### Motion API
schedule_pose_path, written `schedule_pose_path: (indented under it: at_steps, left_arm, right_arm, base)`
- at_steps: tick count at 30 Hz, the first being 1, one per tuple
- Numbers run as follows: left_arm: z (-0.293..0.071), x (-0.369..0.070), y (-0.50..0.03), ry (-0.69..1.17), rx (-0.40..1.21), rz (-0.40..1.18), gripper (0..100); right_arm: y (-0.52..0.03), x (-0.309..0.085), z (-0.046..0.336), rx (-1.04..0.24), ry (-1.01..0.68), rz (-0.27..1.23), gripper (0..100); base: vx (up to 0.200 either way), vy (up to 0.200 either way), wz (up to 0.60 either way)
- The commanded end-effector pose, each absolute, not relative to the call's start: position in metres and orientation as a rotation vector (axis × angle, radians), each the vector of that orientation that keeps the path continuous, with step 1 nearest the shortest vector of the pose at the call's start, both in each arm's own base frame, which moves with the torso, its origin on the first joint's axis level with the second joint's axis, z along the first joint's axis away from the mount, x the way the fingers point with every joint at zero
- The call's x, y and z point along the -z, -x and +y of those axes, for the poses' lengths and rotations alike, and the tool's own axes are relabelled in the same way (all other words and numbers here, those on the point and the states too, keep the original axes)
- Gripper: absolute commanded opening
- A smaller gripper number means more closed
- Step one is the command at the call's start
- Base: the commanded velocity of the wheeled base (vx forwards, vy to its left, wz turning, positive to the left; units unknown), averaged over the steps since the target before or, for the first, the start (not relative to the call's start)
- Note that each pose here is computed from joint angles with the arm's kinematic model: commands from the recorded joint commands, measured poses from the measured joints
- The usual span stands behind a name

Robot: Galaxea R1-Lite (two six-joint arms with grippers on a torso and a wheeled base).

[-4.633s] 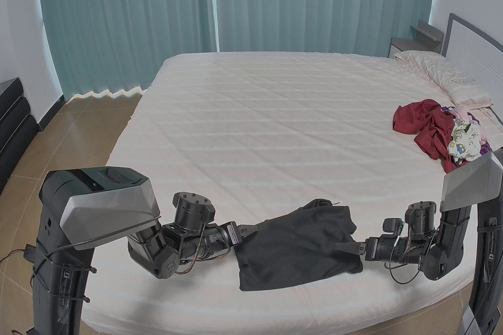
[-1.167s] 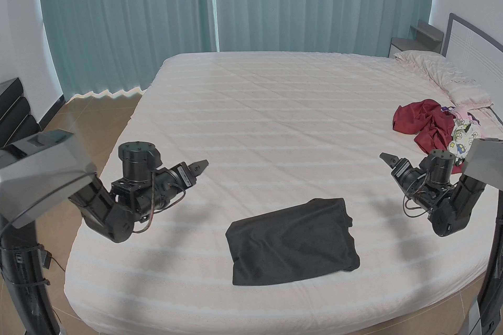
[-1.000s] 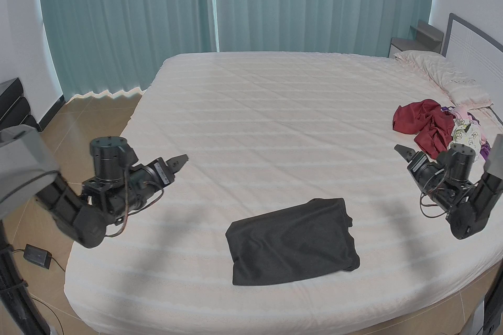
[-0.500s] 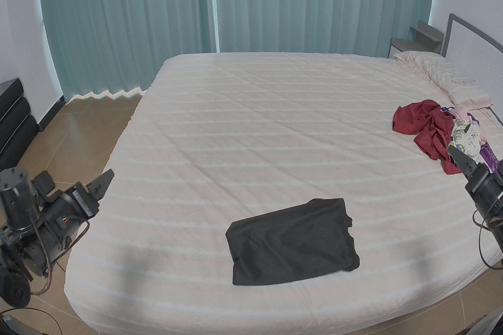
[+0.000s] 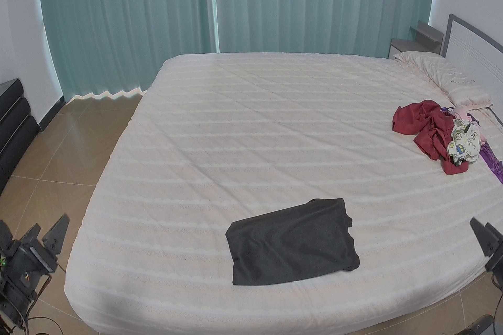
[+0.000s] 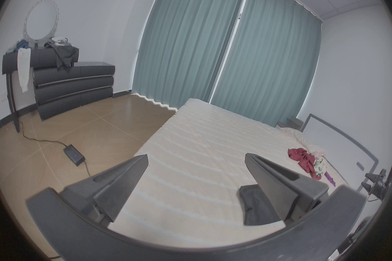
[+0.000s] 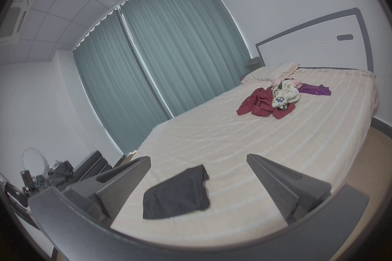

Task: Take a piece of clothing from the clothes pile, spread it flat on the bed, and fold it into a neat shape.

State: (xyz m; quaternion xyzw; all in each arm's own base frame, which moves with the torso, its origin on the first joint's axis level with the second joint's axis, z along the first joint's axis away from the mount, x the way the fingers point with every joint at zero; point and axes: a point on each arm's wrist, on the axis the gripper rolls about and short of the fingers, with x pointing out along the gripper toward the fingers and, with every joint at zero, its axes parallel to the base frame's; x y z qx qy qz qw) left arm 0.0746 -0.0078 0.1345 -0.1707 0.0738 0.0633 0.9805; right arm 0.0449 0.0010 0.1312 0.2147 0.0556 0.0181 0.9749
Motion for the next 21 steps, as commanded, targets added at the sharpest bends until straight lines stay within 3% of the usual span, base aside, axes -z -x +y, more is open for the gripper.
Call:
schedule_pose_path:
  at_steps: [1, 9, 13, 21]
  left_arm:
    - [0.009, -0.093, 0.008, 0.231, -0.162, 0.03, 100]
    - [0.009, -0.083, 0.017, 0.194, -0.243, 0.01, 100]
    - [0.007, -0.081, 0.024, 0.071, -0.328, -0.049, 100]
    - [0.006, -0.081, 0.024, 0.026, -0.279, -0.045, 100]
  right_arm:
    - [0.028, -0.085, 0.002, -0.09, -0.273, 0.023, 100]
    - [0.028, -0.085, 0.001, -0.023, -0.086, 0.009, 100]
    - [0.027, -0.084, 0.0, 0.009, -0.003, 0.011, 100]
    - [0.027, -0.084, -0.001, 0.06, 0.048, 0.014, 100]
  base:
    - [0.0, 0.0, 0.0]
    - [0.0, 0.0, 0.0]
    - [0.0, 0.0, 0.0]
    - [0.0, 0.0, 0.0]
